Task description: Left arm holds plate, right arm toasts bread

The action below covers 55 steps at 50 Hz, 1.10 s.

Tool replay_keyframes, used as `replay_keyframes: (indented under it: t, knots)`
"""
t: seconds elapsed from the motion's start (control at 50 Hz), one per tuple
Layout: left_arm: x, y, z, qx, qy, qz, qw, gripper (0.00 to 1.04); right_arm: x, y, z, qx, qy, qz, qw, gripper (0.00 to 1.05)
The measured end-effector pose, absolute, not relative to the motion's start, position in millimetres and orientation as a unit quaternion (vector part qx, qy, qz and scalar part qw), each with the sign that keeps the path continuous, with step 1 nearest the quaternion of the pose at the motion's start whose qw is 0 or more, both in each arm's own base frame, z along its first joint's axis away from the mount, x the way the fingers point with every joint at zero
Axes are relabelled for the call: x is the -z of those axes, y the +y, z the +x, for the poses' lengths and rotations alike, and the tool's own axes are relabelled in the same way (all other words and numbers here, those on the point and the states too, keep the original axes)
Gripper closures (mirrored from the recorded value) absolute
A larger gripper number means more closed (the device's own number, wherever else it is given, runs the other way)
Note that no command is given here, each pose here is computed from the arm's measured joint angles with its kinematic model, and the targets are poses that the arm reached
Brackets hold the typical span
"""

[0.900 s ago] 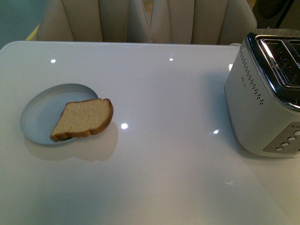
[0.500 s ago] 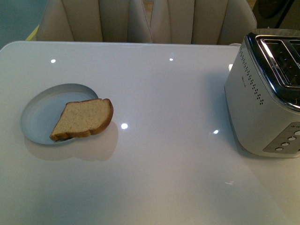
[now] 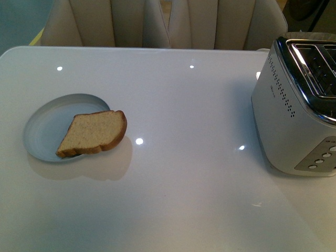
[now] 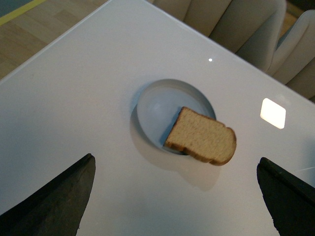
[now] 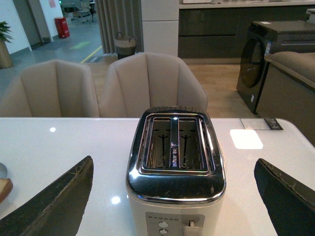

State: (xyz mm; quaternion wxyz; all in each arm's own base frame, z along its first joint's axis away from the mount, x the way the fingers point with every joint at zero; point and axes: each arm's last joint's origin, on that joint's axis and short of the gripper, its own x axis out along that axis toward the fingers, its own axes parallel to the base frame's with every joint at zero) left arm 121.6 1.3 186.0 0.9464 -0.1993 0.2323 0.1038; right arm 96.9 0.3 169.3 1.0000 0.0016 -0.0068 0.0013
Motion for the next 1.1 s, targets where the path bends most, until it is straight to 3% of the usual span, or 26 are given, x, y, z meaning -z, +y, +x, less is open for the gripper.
replay_keyframes:
  t: [0.2,0.44,0.6,1.1]
  knots:
    - [-187.0,9.7,161.0,-0.067,0.235,-0.192,0.95,0.07,-169.3,0.3,96.9,-0.002,-0.007,0.002,1.0,0.09]
    - [-173.3,23.6,240.6,-0.025,0.236,-0.121,0.964,0.07,-169.3,0.3,96.9,-0.002,-0.007,0.002,1.0,0.09]
    - [-125.1,38.3,307.5,-0.008,0.287,-0.069,0.955,0.07,-169.3,0.3,96.9,-0.002,-0.007,0.002,1.0,0.09]
    - [-16.1,57.5,354.3,-0.01,0.402,-0.056,0.914,0.07,-169.3,0.3,96.9,-0.002,-0.007,0.002,1.0,0.09]
